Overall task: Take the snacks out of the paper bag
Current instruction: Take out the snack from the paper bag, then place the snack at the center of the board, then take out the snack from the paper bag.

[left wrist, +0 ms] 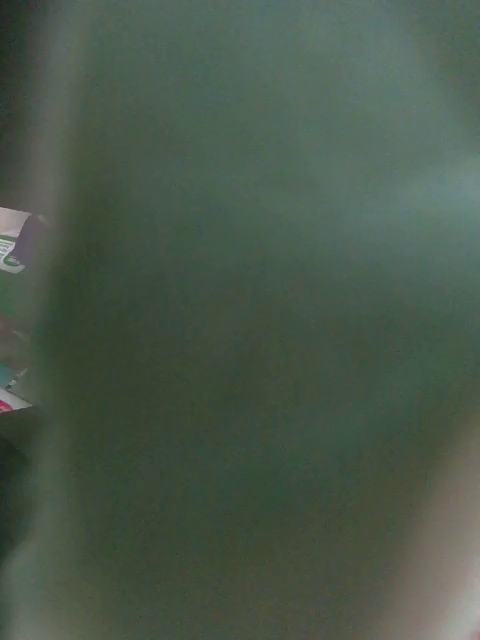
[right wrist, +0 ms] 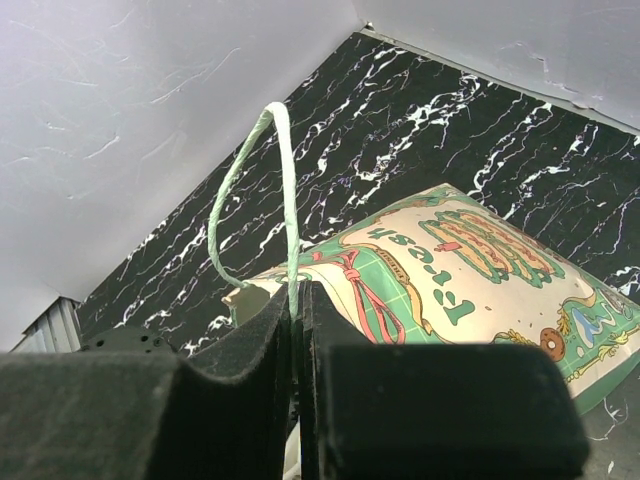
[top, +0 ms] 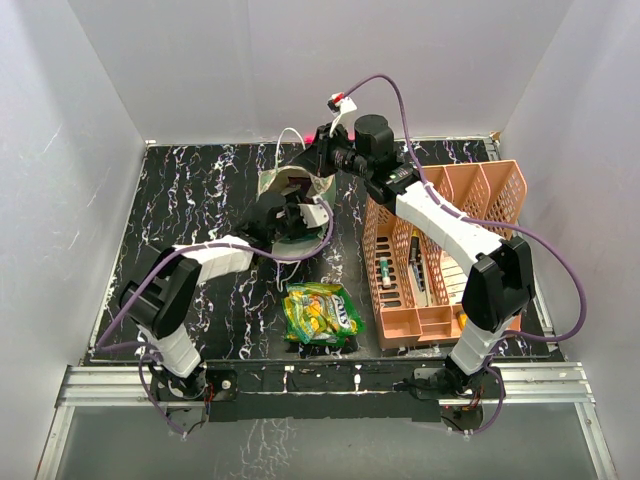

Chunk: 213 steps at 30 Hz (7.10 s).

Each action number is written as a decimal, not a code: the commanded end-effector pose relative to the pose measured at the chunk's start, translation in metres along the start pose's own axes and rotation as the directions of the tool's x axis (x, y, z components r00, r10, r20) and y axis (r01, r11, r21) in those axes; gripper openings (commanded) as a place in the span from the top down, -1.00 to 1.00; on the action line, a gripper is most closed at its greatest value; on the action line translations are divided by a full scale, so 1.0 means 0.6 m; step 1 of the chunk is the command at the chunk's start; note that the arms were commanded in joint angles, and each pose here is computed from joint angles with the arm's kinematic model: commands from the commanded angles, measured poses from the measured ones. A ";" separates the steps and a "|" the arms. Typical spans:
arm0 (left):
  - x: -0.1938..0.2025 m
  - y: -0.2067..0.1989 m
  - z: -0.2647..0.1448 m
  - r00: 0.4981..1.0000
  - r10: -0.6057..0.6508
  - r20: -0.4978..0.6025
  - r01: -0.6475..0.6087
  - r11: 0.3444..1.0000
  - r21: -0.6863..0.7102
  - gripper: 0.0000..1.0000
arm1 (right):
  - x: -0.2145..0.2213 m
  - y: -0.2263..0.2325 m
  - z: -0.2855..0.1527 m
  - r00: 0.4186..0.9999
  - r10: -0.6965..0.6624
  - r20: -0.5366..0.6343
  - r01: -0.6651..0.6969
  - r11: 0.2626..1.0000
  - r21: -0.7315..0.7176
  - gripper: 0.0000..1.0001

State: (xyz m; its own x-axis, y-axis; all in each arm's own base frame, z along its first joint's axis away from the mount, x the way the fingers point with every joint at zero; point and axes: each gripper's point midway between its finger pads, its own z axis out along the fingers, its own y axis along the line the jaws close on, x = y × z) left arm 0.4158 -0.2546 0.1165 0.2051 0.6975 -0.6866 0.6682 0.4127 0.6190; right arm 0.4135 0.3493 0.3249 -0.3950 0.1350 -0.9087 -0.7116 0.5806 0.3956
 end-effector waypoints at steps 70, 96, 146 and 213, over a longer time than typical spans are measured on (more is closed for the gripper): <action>-0.300 0.016 -0.392 0.203 -0.972 -0.115 0.977 0.194 0.086 1.00 | -0.094 0.018 -0.011 0.983 -0.021 0.180 0.021 1.000 0.004 0.85; -0.284 -0.211 -0.329 -0.575 -0.716 -0.394 0.766 -0.641 0.048 1.00 | -0.083 0.014 -0.015 0.988 -0.016 0.156 0.013 1.000 0.019 0.85; -0.005 -0.310 -0.320 -0.446 -0.884 -0.141 0.873 -0.396 -0.284 1.00 | -0.064 0.005 -0.012 0.990 -0.010 0.142 0.006 1.000 0.025 0.85; -0.152 -0.142 -0.380 0.114 -0.991 -0.070 0.992 0.117 -0.037 -0.33 | -0.064 0.011 -0.011 0.991 -0.009 0.137 0.008 1.000 0.006 0.85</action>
State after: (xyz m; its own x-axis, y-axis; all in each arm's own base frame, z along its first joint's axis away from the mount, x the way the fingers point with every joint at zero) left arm 0.1625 -0.2218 0.1723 -0.7804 -0.4309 -0.4531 0.0313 0.6968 -0.7166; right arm 0.4251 0.3461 0.3154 -0.4048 0.1785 -0.8968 -0.6671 0.6132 0.4231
